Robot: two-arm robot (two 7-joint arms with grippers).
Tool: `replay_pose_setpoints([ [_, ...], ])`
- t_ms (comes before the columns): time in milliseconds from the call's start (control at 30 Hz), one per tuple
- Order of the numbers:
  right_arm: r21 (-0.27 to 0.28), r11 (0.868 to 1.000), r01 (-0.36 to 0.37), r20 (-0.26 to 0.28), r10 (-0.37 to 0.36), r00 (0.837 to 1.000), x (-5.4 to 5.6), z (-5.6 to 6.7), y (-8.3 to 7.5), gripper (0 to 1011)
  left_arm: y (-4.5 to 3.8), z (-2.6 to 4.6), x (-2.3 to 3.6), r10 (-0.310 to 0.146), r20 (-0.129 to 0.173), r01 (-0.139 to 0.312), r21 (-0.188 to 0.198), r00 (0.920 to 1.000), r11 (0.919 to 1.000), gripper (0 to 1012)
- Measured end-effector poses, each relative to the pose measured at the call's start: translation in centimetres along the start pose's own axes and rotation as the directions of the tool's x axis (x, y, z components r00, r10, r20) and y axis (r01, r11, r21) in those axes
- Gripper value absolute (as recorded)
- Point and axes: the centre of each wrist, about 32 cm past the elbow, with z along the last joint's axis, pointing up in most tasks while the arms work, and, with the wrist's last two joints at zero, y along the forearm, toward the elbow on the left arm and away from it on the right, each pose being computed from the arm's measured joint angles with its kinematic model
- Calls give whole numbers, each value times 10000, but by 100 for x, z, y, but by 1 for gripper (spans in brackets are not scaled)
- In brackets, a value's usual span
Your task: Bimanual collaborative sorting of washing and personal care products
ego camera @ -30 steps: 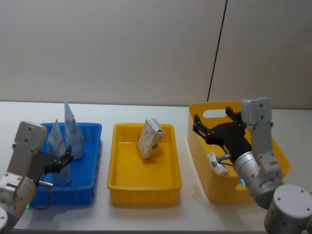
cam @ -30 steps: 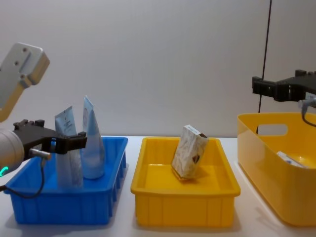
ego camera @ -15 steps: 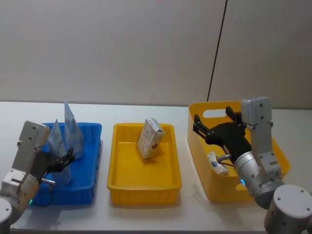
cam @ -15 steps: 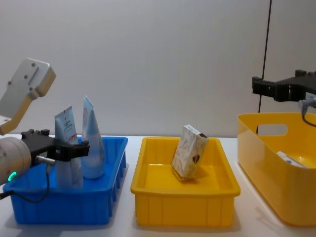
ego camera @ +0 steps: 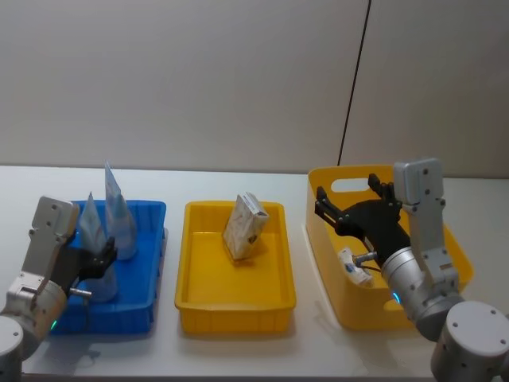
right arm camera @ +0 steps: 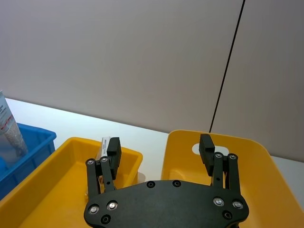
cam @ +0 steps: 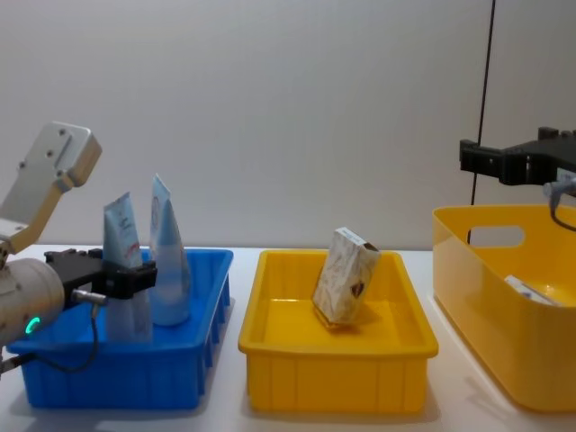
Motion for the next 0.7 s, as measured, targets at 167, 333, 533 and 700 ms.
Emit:
replay_pose_setpoints([
  [167,-1,10000,0,0,0,10000,0,0,0,1003,-34,-17,1,-9,-109,9,31,9999,10000,586],
  [333,0,10000,0,-1,0,10000,0,0,0,1003,-54,-24,3,-28,-187,29,43,9998,10000,440],
  [533,0,10000,0,-1,0,10000,0,0,0,1004,-62,-21,5,-56,-263,56,0,9996,10000,354],
  [700,0,10000,0,-1,0,10000,0,0,0,1004,-57,9,3,-87,-309,81,-190,9995,9998,314],
])
